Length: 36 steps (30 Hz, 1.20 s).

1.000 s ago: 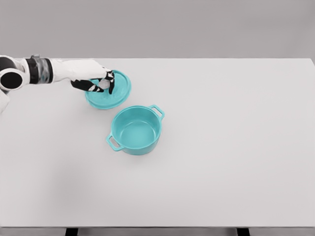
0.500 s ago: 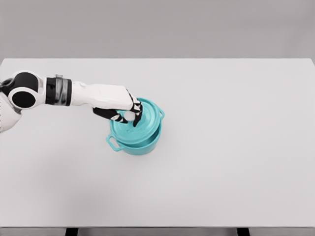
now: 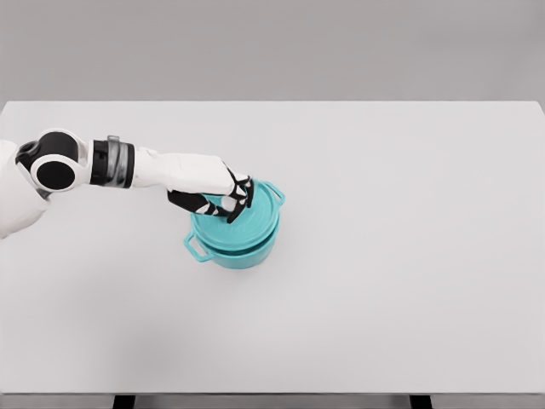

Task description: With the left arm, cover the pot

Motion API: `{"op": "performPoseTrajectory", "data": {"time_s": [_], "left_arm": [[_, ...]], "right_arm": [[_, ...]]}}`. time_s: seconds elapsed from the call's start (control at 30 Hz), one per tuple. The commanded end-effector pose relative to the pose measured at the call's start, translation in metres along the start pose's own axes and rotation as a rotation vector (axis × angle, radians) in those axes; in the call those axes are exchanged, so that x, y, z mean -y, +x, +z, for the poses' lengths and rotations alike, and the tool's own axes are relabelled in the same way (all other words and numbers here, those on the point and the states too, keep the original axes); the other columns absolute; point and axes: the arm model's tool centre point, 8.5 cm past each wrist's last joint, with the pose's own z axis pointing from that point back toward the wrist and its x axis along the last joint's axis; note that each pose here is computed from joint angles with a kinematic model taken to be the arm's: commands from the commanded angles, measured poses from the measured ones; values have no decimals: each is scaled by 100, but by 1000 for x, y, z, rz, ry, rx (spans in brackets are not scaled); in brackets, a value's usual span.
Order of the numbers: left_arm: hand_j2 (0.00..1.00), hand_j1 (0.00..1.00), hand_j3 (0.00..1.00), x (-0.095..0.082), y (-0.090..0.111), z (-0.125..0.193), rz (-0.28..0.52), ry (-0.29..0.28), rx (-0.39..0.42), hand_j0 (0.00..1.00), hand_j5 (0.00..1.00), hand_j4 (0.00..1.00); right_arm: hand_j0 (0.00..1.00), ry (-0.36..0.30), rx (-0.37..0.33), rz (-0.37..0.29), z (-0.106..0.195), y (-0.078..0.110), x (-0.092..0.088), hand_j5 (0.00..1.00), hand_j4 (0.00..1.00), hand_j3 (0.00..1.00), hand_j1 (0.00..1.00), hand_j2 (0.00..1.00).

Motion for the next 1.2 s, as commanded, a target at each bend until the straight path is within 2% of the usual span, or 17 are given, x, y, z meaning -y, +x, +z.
{"op": "performPoseTrajectory", "data": {"time_s": [0.0, 0.1, 0.33, 0.43, 0.57, 0.97, 1.17], "left_arm": [[71, 71, 71, 2, -1, 0, -12, -8, -7, 71, 71, 71], [82, 82, 82, 1, -1, 0, -14, -6, -6, 82, 82, 82], [90, 90, 90, 1, 2, -2, -19, -11, 5, 90, 90, 90], [100, 100, 100, 0, 5, -2, -26, -12, 10, 100, 100, 100], [100, 100, 100, -4, 12, -3, -45, -9, 30, 100, 100, 100], [100, 100, 100, -9, 12, -2, -50, -2, 28, 100, 100, 100], [100, 100, 100, -18, 12, 0, -65, 7, 25, 100, 100, 100]], "right_arm": [[100, 0, 0, 0, 0, 0, 0, 100, 100, 100, 100, 100], [100, 0, 0, 0, 0, 0, 0, 100, 100, 100, 100, 100], [100, 0, 0, 0, 0, 0, 0, 100, 100, 100, 100, 100], [100, 0, 0, 0, 0, 0, 0, 100, 100, 100, 100, 100], [100, 0, 0, 0, 0, 0, 0, 100, 100, 100, 100, 100], [100, 0, 0, 0, 0, 0, 0, 100, 100, 100, 100, 100], [100, 0, 0, 0, 0, 0, 0, 100, 100, 100, 100, 100]]}}
